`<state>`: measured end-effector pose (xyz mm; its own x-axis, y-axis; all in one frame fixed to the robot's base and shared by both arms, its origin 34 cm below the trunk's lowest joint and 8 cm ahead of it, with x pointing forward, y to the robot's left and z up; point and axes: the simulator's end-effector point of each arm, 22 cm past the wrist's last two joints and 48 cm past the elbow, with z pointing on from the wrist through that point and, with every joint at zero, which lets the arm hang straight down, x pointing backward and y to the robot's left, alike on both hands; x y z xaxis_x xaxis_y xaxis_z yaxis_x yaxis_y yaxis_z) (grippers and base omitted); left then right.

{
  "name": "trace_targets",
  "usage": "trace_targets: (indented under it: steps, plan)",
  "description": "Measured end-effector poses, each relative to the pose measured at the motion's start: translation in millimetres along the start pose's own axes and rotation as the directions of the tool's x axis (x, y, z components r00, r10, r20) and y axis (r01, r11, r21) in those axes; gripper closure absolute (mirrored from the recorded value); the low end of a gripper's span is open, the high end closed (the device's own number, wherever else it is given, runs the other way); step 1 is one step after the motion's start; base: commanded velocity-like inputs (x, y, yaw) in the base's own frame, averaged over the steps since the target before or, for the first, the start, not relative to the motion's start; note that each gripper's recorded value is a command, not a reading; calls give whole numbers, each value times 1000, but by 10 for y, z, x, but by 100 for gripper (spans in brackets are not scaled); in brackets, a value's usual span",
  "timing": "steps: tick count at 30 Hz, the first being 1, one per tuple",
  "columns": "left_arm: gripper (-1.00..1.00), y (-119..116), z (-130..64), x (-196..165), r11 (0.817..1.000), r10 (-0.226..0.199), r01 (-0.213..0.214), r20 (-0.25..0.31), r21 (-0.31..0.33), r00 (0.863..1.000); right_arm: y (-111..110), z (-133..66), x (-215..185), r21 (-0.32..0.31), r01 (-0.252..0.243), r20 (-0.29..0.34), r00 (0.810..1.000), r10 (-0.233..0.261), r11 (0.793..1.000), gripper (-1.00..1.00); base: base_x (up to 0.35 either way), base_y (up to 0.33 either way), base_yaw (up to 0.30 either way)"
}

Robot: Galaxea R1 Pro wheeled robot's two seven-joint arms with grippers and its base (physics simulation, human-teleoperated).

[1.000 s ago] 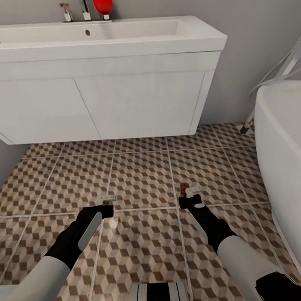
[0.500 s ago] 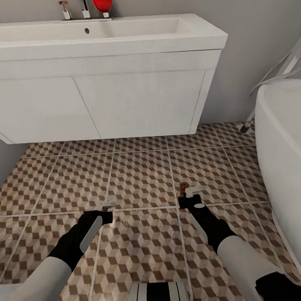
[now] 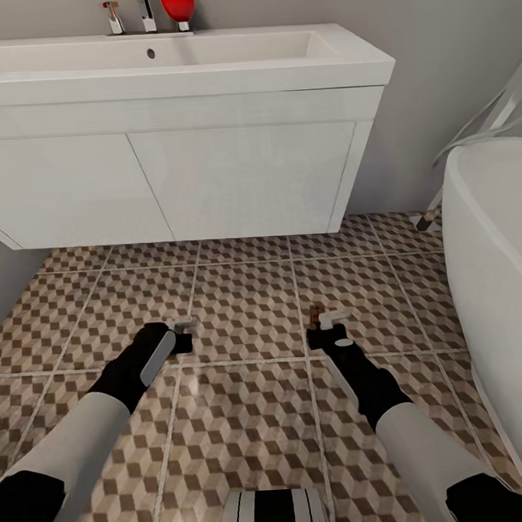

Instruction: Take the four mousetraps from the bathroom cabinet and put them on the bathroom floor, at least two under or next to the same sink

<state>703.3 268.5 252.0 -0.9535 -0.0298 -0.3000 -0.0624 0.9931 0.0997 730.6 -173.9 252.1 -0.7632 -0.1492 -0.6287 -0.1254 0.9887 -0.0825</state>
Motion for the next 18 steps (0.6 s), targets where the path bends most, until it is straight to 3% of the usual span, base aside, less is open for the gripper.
trace_targets:
  steps: [7,10,13,18]
  plan:
    - [100,-124,-68,-188,999,-10,9,10,39,1000,76,-15,-64,-12,-4,13,1000,4,1000,100,0,0,0]
    - [100,-289,-284,-523,993,-6,-6,97,117,995,83,-51,-269,-15,-11,70,997,12,1000,100,0,0,0]
    - [100,-354,-525,-806,988,5,-31,173,149,985,80,-79,-393,-15,-15,102,995,17,1000,100,0,0,0]
    - [100,-351,-664,-849,986,38,-64,166,155,985,87,-91,-443,-20,-18,114,993,20,1000,100,0,0,0]
